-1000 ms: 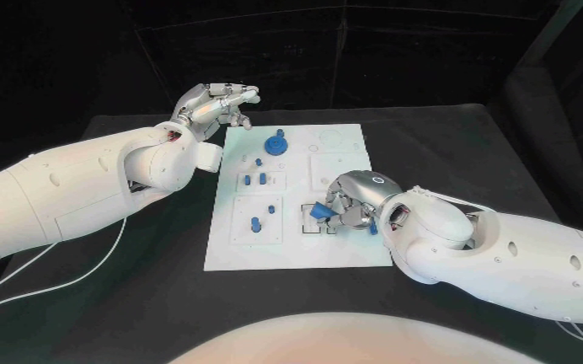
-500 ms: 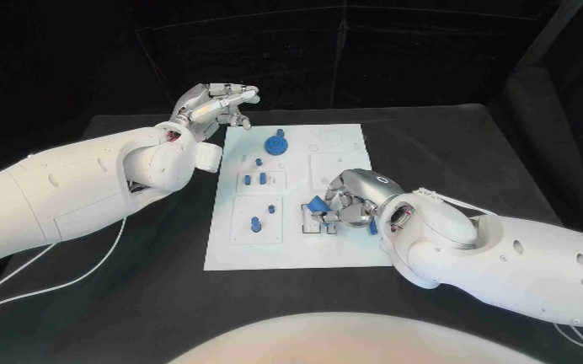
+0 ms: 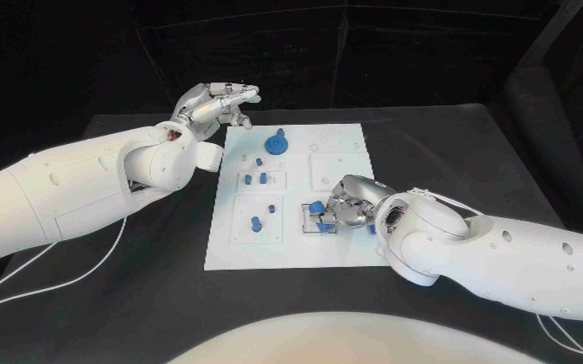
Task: Assemble the parts on the task board
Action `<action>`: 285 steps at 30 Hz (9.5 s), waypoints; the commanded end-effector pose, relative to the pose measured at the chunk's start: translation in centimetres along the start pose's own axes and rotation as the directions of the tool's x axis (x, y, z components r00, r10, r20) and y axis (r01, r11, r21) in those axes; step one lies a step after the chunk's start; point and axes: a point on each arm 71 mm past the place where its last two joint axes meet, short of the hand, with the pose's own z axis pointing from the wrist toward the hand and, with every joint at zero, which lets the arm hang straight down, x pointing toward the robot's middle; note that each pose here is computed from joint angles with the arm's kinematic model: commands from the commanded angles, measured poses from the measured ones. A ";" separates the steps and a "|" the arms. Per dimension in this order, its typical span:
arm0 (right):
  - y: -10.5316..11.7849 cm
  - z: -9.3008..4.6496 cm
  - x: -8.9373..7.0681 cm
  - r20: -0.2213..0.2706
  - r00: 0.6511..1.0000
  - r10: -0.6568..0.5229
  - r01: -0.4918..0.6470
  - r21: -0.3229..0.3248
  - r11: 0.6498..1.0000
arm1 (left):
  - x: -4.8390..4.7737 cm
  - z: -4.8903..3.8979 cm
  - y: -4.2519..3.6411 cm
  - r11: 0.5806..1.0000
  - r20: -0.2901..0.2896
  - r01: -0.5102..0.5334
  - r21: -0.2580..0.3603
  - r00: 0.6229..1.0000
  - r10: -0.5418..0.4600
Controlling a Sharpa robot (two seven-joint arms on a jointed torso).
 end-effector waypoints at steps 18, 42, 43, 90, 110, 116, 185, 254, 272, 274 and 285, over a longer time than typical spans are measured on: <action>0.7 0.7 0.1 0.024 0.999 0.036 -0.037 0.019 0.999 | 0.21 0.09 -0.07 1.000 -0.016 0.007 0.003 1.000 -0.007; 0.9 -0.2 -0.2 0.032 0.999 0.003 -0.001 -0.053 0.999 | 0.10 0.05 -0.06 1.000 -0.016 0.007 0.000 1.000 -0.007; 0.9 -0.3 -0.2 0.031 1.000 0.002 0.000 -0.056 0.998 | 0.09 0.04 -0.06 1.000 -0.015 0.007 0.000 1.000 -0.007; -7.1 -3.5 -7.1 0.186 0.982 0.038 -0.050 0.061 0.997 | 0.05 0.08 -0.03 1.000 -0.013 0.006 0.001 1.000 -0.006; -8.3 -2.4 -4.4 0.026 0.992 -0.126 0.121 0.153 0.981 | 0.14 0.11 0.11 1.000 -0.017 0.008 -0.001 1.000 -0.008; -8.0 -2.2 -3.6 0.003 0.992 -0.127 0.125 0.142 0.982 | 0.06 0.07 0.17 1.000 -0.016 0.008 -0.004 1.000 -0.008; -4.9 -2.2 -3.3 0.121 0.991 -0.065 0.053 0.095 0.994 | -0.12 -0.13 0.25 1.000 -0.020 0.011 -0.012 1.000 -0.011; -1.8 0.3 -0.8 -0.022 0.999 0.025 -0.023 0.086 0.996 | 0.02 -0.19 0.32 0.999 -0.032 0.015 -0.028 0.999 -0.016; -2.4 -0.9 -0.8 -0.103 0.995 -0.014 0.016 0.017 1.000 | -0.11 -0.24 0.31 0.999 -0.030 0.015 -0.029 0.999 -0.015; -2.5 -0.9 -0.8 -0.106 0.994 -0.015 0.017 0.018 1.000 | -0.09 -0.23 0.32 0.999 -0.030 0.015 -0.029 0.999 -0.016; -2.9 -0.4 -0.7 -0.119 0.993 -0.025 0.031 0.047 0.998 | -0.01 -0.18 0.35 0.999 -0.031 0.015 -0.031 0.999 -0.016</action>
